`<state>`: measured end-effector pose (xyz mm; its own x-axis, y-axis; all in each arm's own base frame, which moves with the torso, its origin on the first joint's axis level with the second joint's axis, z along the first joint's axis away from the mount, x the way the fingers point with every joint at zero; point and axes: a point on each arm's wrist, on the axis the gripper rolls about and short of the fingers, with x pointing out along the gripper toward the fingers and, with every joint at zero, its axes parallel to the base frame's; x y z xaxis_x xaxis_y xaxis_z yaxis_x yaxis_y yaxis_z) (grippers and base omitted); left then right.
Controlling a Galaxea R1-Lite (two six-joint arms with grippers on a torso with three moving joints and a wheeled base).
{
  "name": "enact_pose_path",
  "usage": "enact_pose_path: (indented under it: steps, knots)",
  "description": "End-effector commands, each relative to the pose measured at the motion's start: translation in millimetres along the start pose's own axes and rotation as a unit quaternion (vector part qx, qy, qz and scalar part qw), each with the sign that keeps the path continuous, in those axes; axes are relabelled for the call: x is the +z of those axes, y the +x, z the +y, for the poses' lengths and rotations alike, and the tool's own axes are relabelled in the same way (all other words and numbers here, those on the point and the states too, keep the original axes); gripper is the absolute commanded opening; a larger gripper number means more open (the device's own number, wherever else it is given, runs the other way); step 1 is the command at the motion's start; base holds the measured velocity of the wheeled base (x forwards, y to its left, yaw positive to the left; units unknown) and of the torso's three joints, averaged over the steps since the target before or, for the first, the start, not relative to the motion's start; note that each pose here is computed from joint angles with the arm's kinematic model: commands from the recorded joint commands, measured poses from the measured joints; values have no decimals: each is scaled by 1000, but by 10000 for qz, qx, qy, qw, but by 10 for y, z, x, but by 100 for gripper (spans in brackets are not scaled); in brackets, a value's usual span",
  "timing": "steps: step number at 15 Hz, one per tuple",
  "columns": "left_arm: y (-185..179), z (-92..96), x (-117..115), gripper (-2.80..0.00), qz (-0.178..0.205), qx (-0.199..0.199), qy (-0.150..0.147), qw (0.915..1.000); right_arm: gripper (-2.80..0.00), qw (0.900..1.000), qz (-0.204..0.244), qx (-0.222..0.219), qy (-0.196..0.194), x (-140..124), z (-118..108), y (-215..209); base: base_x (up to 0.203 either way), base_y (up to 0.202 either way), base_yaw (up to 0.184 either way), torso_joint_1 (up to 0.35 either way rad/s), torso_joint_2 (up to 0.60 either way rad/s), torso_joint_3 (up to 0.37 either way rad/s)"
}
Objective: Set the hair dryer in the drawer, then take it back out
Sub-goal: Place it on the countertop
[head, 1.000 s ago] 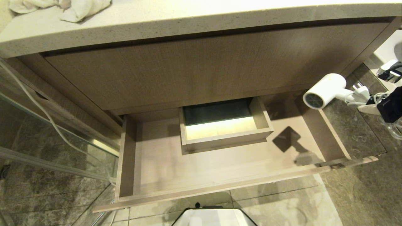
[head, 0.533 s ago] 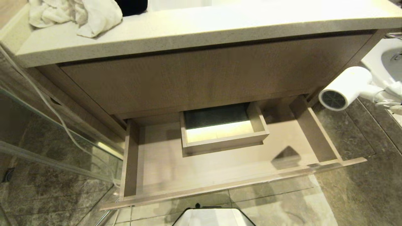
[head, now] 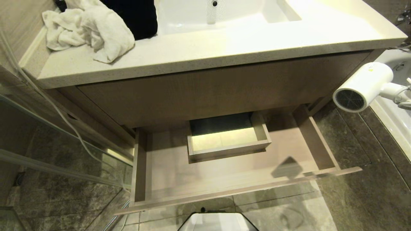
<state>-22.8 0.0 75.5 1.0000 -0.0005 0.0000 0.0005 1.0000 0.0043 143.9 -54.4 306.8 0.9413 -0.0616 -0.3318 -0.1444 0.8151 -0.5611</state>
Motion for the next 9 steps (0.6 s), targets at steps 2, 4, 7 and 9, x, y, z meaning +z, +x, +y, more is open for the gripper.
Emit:
enact_pose_path:
  steps: [2, 4, 7, 9]
  knots:
    - [-1, 0, -1, -280, -6, -4, 2, 10000, -280, 9998, -148, -132, -82, 43, 14, -119, 0, 0, 0, 342, -587, -262]
    - [-1, 0, 0, -280, -8, -5, 2, 10000, -280, 9997, -179, -161, -95, 49, 21, -148, 0, 0, 0, 340, -613, -266]
    - [0, 0, 0, -280, 0, -1, 2, 10000, -280, 9995, -200, -215, -99, 55, 23, -180, 0, 0, 0, 252, -459, -214]
    - [0, 0, 0, -280, 0, -5, 2, 10000, -280, 9993, -231, -281, -113, 60, 24, -215, 0, 0, 0, 210, -376, -164]
